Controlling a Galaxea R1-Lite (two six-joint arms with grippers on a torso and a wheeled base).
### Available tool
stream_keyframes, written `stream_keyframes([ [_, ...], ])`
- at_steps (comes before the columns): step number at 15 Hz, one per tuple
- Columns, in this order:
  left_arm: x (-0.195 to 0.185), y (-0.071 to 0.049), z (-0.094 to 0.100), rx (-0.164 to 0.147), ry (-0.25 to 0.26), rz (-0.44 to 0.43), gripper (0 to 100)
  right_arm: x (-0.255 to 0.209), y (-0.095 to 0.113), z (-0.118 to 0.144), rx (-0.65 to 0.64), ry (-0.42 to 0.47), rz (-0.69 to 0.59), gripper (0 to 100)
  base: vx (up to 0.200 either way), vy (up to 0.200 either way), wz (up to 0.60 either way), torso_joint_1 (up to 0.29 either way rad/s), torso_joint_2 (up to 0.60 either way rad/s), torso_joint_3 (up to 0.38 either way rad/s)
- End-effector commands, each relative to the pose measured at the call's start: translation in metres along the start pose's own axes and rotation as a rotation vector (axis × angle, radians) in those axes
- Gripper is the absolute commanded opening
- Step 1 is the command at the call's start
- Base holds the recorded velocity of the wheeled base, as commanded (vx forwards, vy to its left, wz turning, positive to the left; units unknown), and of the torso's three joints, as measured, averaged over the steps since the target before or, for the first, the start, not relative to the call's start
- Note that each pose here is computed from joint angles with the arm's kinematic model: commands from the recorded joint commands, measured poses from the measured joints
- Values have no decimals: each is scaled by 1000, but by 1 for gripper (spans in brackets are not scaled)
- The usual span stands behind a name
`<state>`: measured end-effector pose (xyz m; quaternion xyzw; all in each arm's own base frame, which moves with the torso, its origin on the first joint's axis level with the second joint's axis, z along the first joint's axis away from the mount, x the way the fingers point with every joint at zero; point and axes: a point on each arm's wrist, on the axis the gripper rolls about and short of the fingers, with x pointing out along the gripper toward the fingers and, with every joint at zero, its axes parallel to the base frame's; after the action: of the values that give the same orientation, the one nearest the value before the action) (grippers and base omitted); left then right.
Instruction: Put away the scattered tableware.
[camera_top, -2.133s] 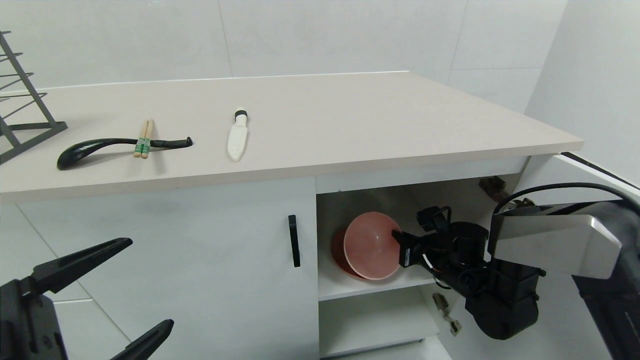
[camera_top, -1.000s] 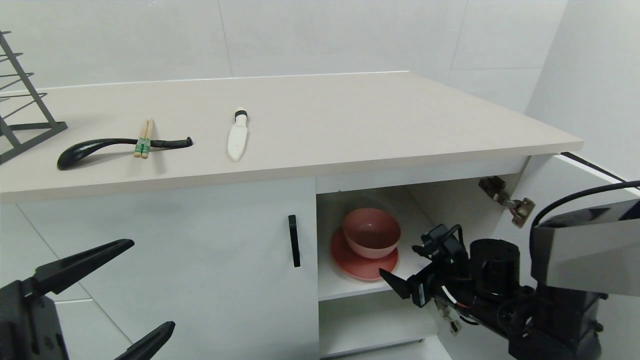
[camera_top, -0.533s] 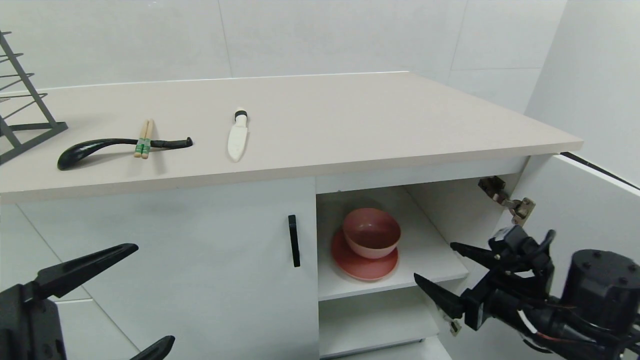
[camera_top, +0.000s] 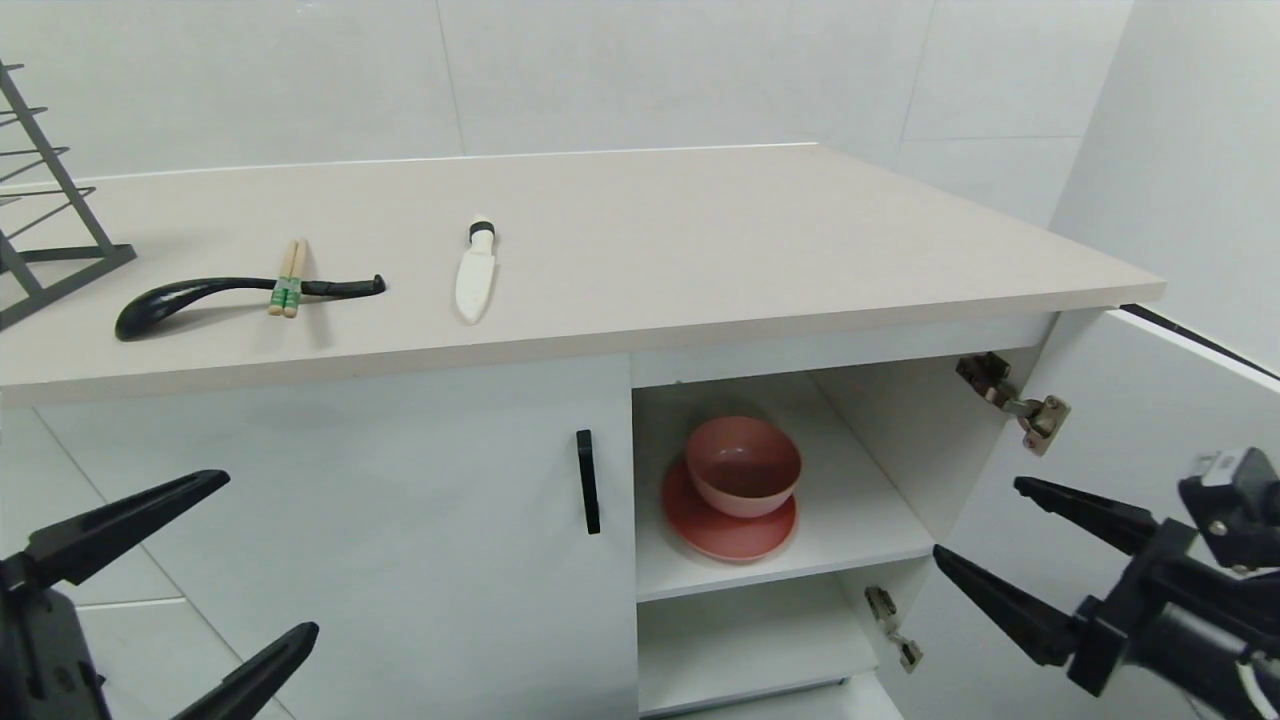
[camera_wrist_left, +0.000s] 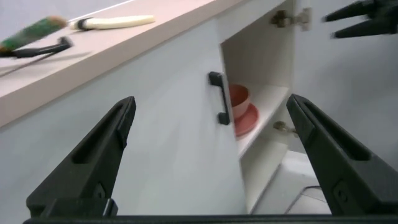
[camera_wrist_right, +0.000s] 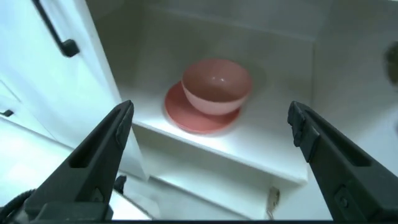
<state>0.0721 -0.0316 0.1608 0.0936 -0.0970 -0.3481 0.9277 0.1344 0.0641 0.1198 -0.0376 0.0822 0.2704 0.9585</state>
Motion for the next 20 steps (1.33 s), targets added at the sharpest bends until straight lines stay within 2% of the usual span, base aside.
stream_keyframes([
  [1,-10,-1,-2,12,-2,63,100,-47,-5,11,1,-104,-99,100,0,0,0,0,0,0],
  [2,-13,-1,-2,9,3,72,100,-51,-6,11,0,-114,-121,100,0,0,0,0,0,0],
  [4,-28,-7,-4,-23,16,120,100,-66,-9,12,1,-150,-186,100,0,0,0,0,0,0],
  [5,-41,-15,-8,-44,35,149,100,-78,-7,11,-3,-175,-206,100,0,0,0,0,0,0],
  [7,-62,-30,-16,-89,40,179,100,-95,-2,5,-13,-189,-233,100,0,0,0,0,0,0],
  [10,-79,-43,-20,-148,28,204,100,-116,6,-6,-17,-215,-255,100,0,0,0,0,0,0],
  [13,-85,-51,-35,-151,41,253,100,-138,16,-24,-24,-244,-252,100,0,0,0,0,0,0],
  [15,-90,-56,-39,-134,27,297,100,-148,21,-38,-32,-257,-254,100,0,0,0,0,0,0],
  [16,-92,-59,-43,-134,41,325,100,-154,25,-50,-47,-252,-266,100,0,0,0,0,0,0],
  [20,-93,-60,-47,-149,63,350,100,-154,25,-54,-69,-219,-271,100,0,0,0,0,0,0],
])
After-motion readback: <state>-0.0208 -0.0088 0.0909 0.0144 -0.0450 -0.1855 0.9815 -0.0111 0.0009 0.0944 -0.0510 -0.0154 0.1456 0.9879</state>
